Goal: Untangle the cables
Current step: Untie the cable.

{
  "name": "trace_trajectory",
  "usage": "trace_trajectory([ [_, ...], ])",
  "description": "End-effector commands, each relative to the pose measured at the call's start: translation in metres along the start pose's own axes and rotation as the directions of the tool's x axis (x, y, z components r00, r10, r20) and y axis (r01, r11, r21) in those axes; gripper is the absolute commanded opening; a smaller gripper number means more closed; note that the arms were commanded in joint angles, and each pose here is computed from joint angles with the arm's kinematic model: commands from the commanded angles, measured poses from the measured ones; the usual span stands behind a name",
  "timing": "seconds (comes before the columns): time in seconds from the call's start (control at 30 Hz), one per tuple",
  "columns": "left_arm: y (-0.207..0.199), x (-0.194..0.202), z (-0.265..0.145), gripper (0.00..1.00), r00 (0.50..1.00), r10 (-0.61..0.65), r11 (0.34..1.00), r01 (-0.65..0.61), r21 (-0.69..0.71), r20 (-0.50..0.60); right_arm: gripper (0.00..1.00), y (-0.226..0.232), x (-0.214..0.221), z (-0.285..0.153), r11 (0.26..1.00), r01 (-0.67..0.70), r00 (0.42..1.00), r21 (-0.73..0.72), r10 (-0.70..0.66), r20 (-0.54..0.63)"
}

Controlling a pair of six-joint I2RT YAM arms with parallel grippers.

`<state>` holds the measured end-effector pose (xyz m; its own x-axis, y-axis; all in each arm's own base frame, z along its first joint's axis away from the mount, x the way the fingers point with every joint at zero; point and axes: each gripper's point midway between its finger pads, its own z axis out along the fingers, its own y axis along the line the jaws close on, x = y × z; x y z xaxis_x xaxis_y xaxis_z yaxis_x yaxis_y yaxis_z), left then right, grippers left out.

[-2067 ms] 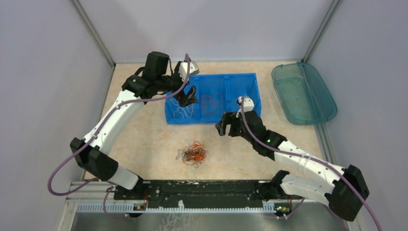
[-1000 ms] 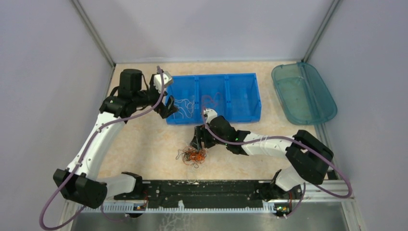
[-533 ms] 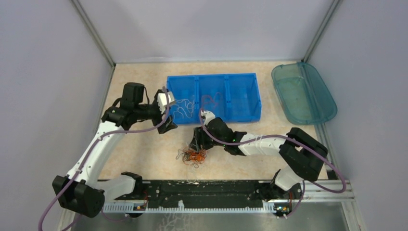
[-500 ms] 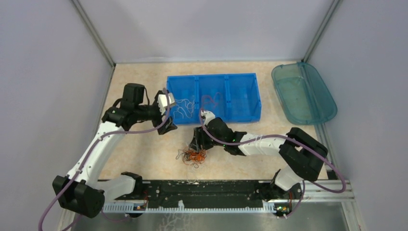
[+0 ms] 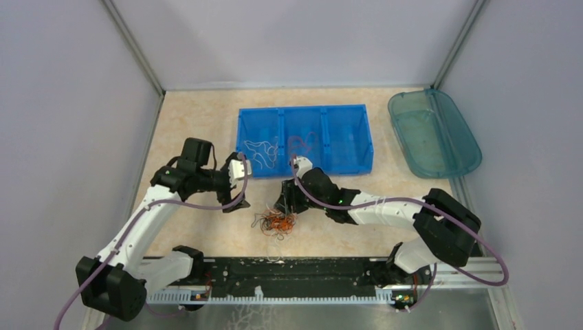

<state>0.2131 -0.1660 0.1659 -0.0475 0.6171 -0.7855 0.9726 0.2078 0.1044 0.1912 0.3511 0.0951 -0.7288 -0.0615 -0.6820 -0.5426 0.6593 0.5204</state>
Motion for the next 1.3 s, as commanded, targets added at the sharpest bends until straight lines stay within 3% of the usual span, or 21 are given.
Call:
trace_trajectory([
  [0.0, -0.022, 0.008, 0.005, 1.00, 0.998, 0.063, 0.995, -0.064, 0.072, 0.013, 0.51, 0.014, -0.009, -0.007, 0.998, 0.031, 0.999, -0.046, -0.029, 0.032],
  [0.23, -0.035, 0.019, 0.010, 1.00, 0.992, 0.128, 0.988, -0.129, 0.087, 0.025, 0.46, 0.025, -0.013, -0.009, 0.995, 0.045, 0.999, -0.089, -0.043, 0.030],
  [0.6, -0.030, 0.007, 0.008, 0.98, 0.971, 0.224, 0.974, -0.226, 0.020, 0.088, 0.35, 0.027, -0.013, -0.001, 0.991, 0.073, 0.997, -0.112, -0.072, 0.011],
  [0.7, -0.031, 0.003, 0.008, 0.98, 0.966, 0.233, 0.972, -0.236, 0.017, 0.108, 0.27, 0.029, -0.015, 0.002, 0.989, 0.088, 0.996, -0.122, -0.088, 0.009],
  [0.9, -0.034, -0.004, 0.005, 0.98, 0.971, 0.200, 0.979, -0.203, 0.014, 0.133, 0.00, 0.039, -0.035, 0.001, 0.985, 0.109, 0.994, -0.136, -0.103, 0.047],
  [1.07, -0.029, -0.018, 0.002, 0.99, 0.959, 0.206, 0.979, -0.201, -0.044, 0.193, 0.00, 0.045, -0.054, -0.012, 0.983, 0.120, 0.990, -0.139, -0.108, 0.094],
  [1.27, -0.030, -0.034, -0.001, 0.98, 0.966, 0.092, 0.996, -0.089, -0.022, 0.240, 0.00, 0.057, -0.075, -0.036, 0.977, 0.115, 0.981, -0.181, -0.082, 0.177],
])
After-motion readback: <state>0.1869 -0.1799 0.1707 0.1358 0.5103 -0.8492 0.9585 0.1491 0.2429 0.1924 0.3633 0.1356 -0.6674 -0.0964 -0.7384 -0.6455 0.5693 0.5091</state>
